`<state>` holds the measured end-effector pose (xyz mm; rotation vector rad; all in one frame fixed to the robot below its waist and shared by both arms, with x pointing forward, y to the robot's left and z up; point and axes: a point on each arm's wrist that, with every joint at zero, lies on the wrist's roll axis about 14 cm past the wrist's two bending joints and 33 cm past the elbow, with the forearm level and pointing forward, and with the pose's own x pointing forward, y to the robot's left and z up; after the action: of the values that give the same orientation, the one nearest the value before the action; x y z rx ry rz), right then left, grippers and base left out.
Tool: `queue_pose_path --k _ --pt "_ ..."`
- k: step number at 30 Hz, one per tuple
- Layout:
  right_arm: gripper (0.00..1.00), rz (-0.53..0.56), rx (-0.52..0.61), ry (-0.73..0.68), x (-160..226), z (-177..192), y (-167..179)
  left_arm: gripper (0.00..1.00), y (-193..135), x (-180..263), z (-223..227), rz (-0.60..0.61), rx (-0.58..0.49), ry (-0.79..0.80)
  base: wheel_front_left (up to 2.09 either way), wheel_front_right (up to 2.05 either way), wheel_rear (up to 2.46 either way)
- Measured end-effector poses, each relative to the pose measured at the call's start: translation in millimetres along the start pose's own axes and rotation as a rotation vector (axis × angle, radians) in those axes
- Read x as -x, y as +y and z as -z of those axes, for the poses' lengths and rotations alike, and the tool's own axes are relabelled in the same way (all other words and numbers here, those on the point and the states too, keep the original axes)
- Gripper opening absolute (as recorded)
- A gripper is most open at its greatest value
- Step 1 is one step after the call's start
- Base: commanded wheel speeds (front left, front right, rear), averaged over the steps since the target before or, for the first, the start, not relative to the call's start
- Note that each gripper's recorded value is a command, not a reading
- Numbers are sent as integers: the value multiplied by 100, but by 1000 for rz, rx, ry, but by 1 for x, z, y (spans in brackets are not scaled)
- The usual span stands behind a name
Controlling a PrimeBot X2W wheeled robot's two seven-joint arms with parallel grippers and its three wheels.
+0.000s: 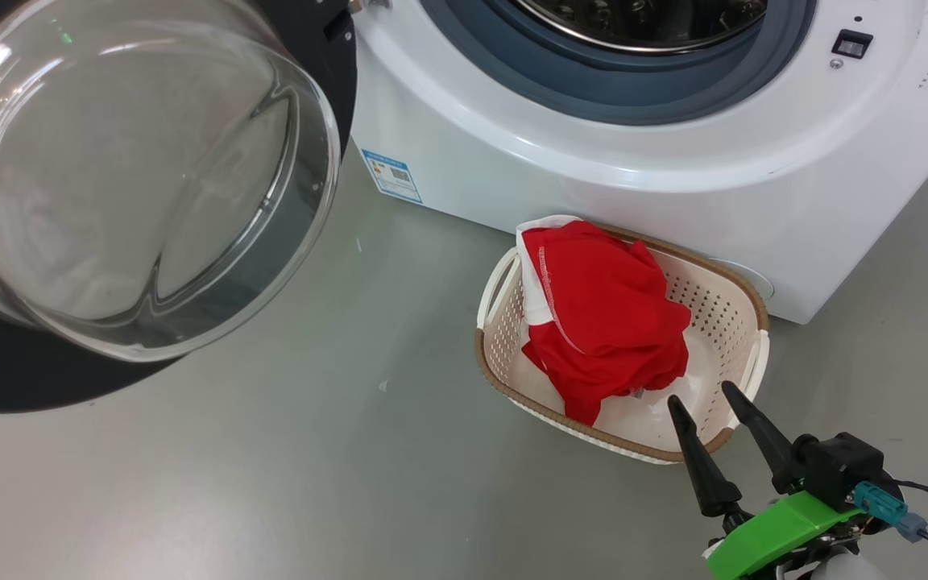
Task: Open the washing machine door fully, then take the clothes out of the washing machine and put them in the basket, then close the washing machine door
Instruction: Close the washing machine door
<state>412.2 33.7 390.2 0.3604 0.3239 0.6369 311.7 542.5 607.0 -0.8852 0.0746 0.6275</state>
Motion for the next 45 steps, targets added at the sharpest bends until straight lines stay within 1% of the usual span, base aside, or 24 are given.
queue_pose_path --k 10,15,28,33,39,45 --pt "100 -5 17 -20 3 -9 5 0 -14 14 9 69 -77 120 0 0 0" --pt "100 -10 28 -37 5 -16 10 0 -21 26 17 110 -140 183 0 0 0" --pt "100 -19 39 -83 14 -34 24 0 -47 54 47 268 -186 337 0 0 0" --pt "100 2 36 -82 26 -32 22 0 -61 63 66 341 -202 401 0 0 0" --pt "100 30 39 -117 34 -43 17 0 -79 72 85 427 -231 462 0 0 0" --pt "100 72 35 -133 46 -46 7 0 -102 78 107 515 -258 518 0 0 0"
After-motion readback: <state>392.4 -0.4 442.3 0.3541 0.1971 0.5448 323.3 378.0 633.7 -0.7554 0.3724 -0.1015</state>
